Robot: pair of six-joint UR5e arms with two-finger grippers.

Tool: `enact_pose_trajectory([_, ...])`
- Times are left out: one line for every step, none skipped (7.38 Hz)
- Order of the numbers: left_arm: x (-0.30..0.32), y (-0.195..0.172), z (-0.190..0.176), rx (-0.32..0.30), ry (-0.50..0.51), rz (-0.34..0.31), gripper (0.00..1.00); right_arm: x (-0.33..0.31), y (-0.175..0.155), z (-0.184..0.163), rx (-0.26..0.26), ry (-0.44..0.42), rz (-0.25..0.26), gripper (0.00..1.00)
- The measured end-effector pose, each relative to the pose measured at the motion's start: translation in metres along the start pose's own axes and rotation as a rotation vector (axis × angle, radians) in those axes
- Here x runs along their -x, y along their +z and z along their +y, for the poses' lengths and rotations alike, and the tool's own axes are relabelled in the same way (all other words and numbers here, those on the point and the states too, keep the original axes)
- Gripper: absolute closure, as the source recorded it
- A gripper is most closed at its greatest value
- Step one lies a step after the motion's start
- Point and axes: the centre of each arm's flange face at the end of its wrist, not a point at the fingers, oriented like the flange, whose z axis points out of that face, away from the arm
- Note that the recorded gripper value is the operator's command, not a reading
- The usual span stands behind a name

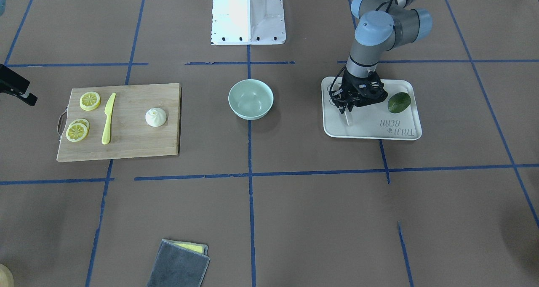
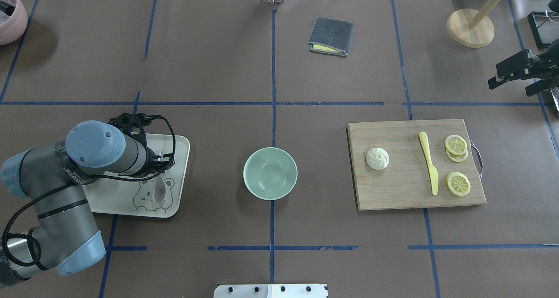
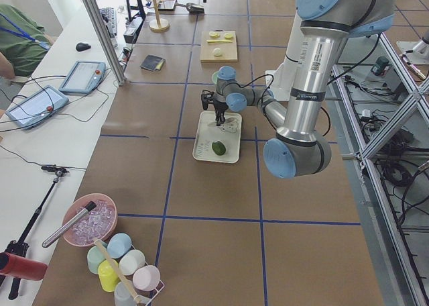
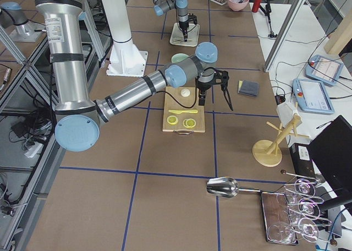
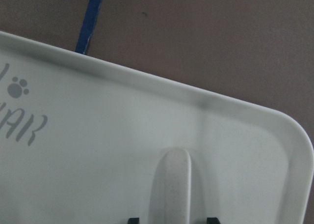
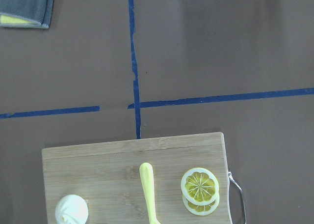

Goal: Put spoon and bun in bowl

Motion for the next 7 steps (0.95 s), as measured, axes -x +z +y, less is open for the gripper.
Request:
enact_pose_trajectory([0.000,-0.001,0.000,-0.001,0.000,0.002,1.00,0.010,0.003,0.000,0.003,0.013,-0.002,0.00])
enact_pose_trajectory([-0.001,-0.005,-0.001,-0.005,0.000,0.008,1.00,0.025,0.008,0.002,0.005,0.026,-0.001,0.00])
enact_pose_trajectory([0.000,-0.011,-0.003,-0.010,0.000,0.015,1.00,0.039,0.016,0.007,0.009,0.031,0.001,0.00])
enact_pose_trajectory([0.002,-0.020,-0.008,-0.020,-0.004,0.022,1.00,0.053,0.028,0.014,0.010,0.031,0.001,0.00])
enact_pose_trajectory([0.005,-0.031,-0.020,-0.038,-0.013,0.031,1.00,0.068,0.044,0.022,0.002,0.033,0.001,0.00])
enact_pose_trajectory([0.006,-0.043,-0.032,-0.057,-0.018,0.045,1.00,0.083,0.062,0.032,-0.007,0.033,0.001,0.00])
enact_pose_trajectory([0.004,-0.056,-0.042,-0.073,-0.018,0.065,1.00,0.096,0.079,0.043,-0.013,0.033,0.005,0.00])
